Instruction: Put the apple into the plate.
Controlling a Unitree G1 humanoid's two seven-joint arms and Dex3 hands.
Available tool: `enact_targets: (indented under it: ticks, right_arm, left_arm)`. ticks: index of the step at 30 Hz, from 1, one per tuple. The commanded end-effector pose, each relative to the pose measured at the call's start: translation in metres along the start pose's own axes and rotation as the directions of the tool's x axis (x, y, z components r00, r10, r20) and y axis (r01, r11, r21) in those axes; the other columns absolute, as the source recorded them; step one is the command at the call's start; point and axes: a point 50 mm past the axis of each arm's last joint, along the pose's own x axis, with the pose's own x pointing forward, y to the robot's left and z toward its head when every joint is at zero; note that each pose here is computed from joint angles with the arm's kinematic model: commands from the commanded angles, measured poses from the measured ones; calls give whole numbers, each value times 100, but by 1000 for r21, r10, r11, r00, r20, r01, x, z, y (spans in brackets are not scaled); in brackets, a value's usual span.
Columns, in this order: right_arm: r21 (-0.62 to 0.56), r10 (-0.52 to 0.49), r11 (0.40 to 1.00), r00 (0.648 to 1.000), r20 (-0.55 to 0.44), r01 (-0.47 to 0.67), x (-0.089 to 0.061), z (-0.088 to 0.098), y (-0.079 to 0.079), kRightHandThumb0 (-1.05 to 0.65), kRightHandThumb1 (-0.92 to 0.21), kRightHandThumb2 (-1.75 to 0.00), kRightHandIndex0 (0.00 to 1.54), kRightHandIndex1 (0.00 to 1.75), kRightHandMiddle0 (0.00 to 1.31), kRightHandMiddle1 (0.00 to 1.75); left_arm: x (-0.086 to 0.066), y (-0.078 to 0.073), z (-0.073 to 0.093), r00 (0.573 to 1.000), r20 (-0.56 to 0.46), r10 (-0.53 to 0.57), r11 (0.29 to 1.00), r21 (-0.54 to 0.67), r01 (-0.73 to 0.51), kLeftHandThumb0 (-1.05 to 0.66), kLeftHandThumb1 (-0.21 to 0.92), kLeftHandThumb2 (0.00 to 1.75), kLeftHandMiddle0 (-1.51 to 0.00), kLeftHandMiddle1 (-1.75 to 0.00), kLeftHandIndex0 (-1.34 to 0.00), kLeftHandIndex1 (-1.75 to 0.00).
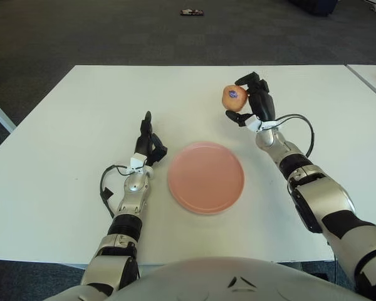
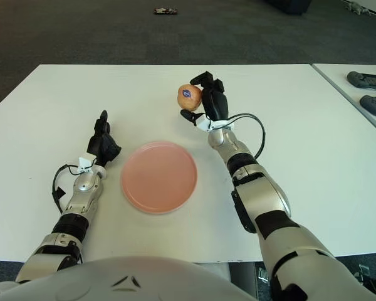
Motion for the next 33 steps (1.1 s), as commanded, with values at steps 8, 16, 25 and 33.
enact_targets:
  ticks: [8, 16, 25, 33]
  right_arm:
    - [111, -161, 983, 974, 157, 145, 11, 32, -21, -14, -41, -116, 125, 175, 98, 175]
    - [175, -164, 976, 967, 195, 130, -1, 44, -18, -12, -38, -121, 127, 175, 101, 175]
    - [288, -117, 957, 951, 287, 31, -22, 60, -16, -18, -46, -115, 129, 175, 101, 175]
    - [326, -55, 942, 919, 391, -83, -42, 74, -15, -23, -53, -107, 128, 175, 99, 175]
  left_arm:
    - [-4, -1, -6, 999, -49, 8, 1000, 21, -7, -100, 92, 122, -1, 0, 0, -18]
    - [-2, -1, -8, 998, -57, 4, 1000, 19, -3, -99, 92, 121, -2, -1, 0, -22]
    - [-3, -2, -7, 998, -58, -6, 1000, 8, 6, -97, 92, 122, -1, 0, 0, -19]
    - [-4, -2, -7, 998, -66, 0, 1000, 11, 0, -98, 92, 121, -1, 0, 0, -21]
